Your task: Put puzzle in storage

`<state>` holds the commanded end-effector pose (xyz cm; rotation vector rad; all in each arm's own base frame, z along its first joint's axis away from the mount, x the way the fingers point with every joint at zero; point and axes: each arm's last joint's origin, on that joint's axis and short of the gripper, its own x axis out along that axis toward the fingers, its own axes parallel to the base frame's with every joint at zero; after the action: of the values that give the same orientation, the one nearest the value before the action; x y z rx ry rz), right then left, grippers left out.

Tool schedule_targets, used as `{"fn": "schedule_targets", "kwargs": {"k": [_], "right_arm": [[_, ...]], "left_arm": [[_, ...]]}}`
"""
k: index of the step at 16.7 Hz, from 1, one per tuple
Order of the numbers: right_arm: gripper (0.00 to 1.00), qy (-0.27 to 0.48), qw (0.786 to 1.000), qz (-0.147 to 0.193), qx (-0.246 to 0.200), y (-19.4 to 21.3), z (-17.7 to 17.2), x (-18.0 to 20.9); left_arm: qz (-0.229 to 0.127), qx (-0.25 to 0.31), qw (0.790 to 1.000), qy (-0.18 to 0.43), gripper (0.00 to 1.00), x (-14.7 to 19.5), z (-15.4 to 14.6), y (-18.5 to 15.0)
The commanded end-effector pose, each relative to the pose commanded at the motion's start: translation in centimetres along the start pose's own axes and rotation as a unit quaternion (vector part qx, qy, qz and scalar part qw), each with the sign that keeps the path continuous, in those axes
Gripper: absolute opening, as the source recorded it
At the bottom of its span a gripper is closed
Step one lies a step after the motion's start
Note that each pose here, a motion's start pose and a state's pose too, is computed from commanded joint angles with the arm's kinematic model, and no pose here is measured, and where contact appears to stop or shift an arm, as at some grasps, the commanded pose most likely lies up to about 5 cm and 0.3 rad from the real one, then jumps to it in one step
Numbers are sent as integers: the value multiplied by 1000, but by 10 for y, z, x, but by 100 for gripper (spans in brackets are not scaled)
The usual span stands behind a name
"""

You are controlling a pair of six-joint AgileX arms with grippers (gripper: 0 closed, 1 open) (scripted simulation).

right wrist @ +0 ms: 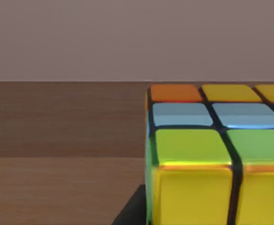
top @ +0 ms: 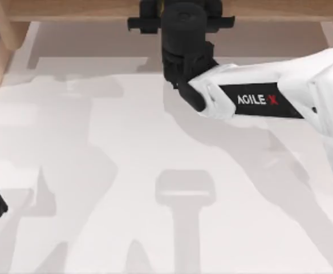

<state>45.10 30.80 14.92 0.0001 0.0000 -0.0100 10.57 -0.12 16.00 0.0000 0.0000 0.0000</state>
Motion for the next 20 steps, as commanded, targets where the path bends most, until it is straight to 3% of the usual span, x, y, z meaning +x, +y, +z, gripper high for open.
{"fn": "schedule_targets", "kwargs": {"k": [2, 20], "right_arm": [[0, 0, 1000, 0, 0, 0, 0, 0], [0, 0, 1000, 2, 1, 2, 20, -21]], "left_arm": [[0, 0, 1000, 0, 100, 0, 0, 0], [0, 0, 1000, 0, 100, 0, 0, 0]]}}
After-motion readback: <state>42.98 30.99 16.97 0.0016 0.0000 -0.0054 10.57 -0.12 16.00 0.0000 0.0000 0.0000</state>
